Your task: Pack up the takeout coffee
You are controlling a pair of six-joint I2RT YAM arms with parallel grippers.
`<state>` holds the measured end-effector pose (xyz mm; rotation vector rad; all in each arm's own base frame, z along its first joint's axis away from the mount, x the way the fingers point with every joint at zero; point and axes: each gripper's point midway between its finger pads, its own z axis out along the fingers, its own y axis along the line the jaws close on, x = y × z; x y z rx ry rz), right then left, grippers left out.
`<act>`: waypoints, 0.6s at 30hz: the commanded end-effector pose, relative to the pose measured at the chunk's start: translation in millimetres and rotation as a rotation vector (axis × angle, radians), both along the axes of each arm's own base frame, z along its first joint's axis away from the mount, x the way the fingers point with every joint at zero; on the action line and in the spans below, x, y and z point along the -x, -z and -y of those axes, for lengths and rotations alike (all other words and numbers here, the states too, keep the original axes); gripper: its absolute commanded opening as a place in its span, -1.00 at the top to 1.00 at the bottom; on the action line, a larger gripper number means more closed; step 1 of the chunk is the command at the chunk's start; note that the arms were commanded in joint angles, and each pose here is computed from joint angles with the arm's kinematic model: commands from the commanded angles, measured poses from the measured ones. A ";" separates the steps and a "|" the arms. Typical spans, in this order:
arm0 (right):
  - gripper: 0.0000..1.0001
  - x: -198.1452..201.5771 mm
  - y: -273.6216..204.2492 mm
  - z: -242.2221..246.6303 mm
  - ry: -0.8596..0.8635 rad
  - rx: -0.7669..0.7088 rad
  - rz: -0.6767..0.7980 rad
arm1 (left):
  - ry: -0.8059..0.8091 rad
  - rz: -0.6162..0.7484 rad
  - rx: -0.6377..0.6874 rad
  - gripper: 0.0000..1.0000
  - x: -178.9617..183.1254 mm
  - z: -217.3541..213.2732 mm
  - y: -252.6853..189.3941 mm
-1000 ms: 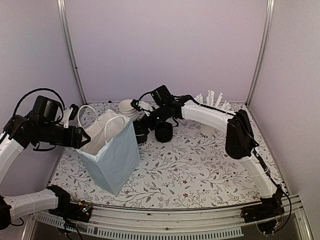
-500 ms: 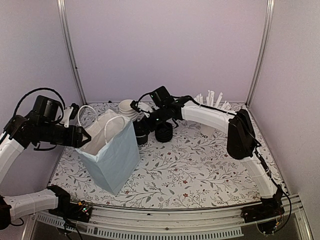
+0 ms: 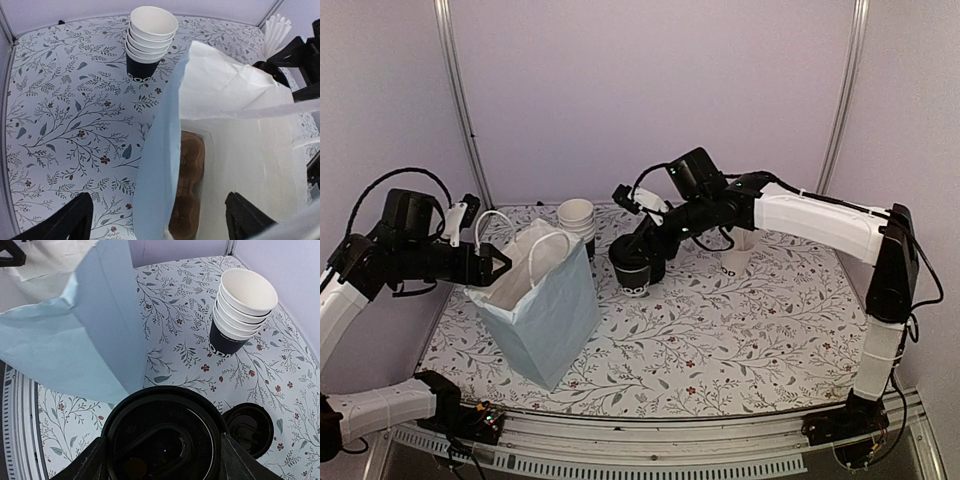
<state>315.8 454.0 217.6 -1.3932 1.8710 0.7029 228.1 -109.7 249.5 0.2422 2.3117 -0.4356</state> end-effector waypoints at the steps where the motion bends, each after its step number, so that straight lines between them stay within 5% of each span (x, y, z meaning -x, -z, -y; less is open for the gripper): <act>1: -0.37 21.6 -0.7 30.3 -0.023 0.035 0.044 | 0.045 0.149 0.030 -0.99 -10.2 6.1 -35.7; 9: -0.38 40.6 18.4 105.2 0.012 0.085 0.049 | -0.013 0.459 0.005 -0.99 -17.3 -11.0 -112.5; 18: -0.42 37.6 28.3 182.3 0.156 0.094 0.073 | -0.246 0.598 -0.166 -0.99 -81.3 -40.6 -102.3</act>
